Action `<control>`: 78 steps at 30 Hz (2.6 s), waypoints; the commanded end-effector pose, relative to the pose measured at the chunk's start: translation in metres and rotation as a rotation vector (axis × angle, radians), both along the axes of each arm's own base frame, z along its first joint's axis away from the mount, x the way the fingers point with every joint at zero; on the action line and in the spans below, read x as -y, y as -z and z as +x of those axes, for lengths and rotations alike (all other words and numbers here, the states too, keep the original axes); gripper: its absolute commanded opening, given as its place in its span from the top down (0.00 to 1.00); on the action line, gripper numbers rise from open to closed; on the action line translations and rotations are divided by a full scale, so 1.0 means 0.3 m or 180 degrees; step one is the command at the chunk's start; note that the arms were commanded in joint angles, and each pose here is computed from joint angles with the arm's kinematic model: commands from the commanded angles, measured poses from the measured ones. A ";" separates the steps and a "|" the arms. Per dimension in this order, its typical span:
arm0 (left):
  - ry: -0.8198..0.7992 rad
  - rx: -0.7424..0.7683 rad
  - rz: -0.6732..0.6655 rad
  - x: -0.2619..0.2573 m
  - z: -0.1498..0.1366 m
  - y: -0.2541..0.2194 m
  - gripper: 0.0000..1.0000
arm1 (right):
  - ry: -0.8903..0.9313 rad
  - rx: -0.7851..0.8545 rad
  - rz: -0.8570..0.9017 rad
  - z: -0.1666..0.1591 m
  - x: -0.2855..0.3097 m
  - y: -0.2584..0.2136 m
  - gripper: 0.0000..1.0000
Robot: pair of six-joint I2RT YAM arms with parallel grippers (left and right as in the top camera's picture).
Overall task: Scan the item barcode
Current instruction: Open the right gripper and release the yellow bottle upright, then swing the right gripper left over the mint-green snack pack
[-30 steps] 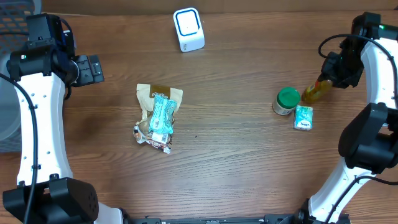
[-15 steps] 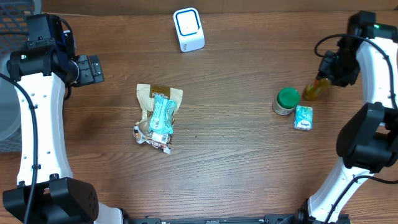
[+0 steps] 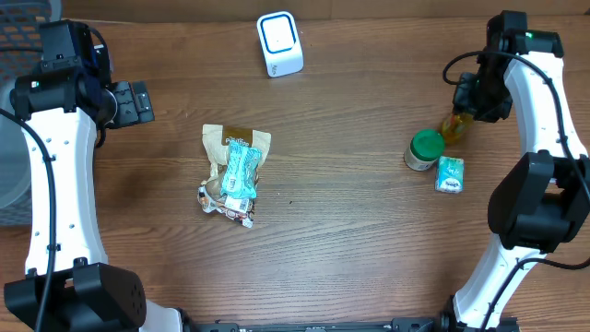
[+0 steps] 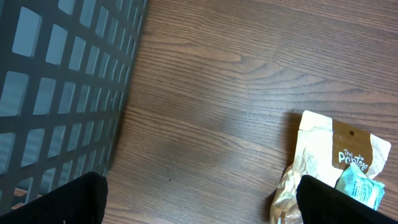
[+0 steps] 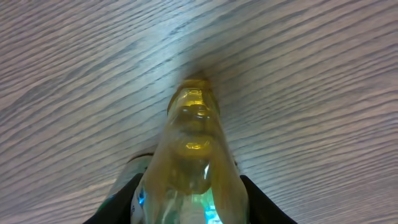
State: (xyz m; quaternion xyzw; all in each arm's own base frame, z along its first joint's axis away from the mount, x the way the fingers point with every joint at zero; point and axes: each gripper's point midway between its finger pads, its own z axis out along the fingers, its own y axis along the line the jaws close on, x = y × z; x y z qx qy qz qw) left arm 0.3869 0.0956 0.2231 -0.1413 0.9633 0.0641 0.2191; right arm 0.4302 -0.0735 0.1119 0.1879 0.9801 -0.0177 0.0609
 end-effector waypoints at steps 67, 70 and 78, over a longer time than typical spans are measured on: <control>0.0061 0.0084 0.0062 -0.001 0.005 -0.038 0.00 | -0.1825 0.0224 0.1567 -0.238 -1.095 -0.307 0.28; 0.0061 0.0086 0.0062 -0.001 0.005 -0.039 0.00 | -0.1857 0.0123 0.1596 -0.275 -1.180 -0.233 0.27; 0.0061 0.0084 0.0062 -0.001 0.005 -0.038 0.00 | -0.1978 0.0093 0.1475 -0.323 -1.267 -0.099 0.23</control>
